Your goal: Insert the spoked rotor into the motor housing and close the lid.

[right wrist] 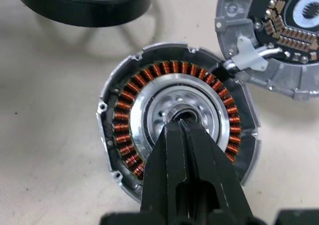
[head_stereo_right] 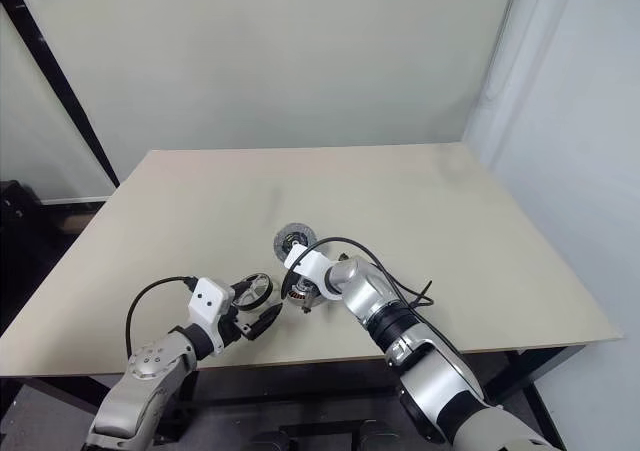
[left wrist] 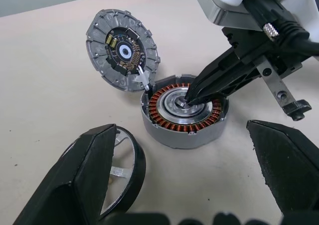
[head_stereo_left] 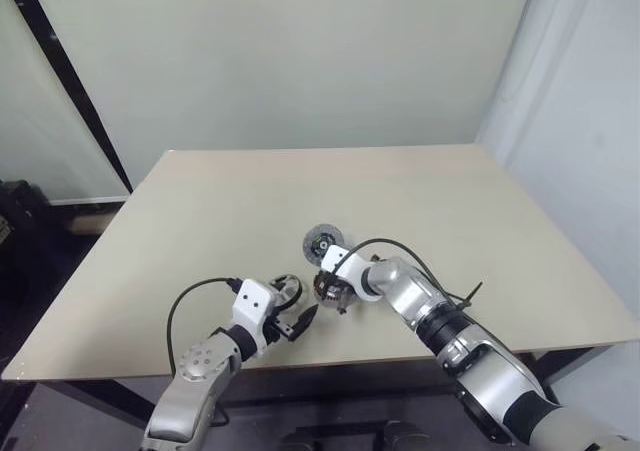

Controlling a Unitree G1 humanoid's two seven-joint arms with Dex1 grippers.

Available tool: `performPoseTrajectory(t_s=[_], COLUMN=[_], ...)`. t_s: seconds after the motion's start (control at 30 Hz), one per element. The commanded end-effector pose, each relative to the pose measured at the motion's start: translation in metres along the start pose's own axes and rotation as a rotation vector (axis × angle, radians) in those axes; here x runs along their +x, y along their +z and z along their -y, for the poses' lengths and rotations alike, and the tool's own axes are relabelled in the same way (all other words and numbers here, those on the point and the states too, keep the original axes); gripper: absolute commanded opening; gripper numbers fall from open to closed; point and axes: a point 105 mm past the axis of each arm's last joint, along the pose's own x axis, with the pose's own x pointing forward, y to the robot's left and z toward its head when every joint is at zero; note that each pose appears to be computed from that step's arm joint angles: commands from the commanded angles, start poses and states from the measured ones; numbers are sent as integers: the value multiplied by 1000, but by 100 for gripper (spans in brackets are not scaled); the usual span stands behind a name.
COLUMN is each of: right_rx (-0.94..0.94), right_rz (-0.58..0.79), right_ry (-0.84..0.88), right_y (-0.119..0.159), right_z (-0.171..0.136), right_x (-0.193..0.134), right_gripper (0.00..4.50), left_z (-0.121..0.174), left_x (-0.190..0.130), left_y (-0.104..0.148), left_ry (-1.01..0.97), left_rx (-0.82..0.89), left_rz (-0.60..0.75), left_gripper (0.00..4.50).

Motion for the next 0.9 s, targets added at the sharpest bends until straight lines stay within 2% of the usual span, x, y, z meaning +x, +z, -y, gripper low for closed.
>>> performPoseTrajectory(t_s=[0.03,0.43,0.9], right_rx=[-34,-71,-94], right_rz=[29,30,52], right_ry=[-7,-50,-96], right_y=[10,12,12], right_z=[0,10,7], right_x=[-2,-2,6], right_gripper=[1,1,1], left_z=[-1,0,2], left_x=[0,-1,-2], left_y=[17,16,16], left_ry=[7,15,12], left_rx=[36,34,27], left_rz=[56,58,58], left_gripper=[450,450,450])
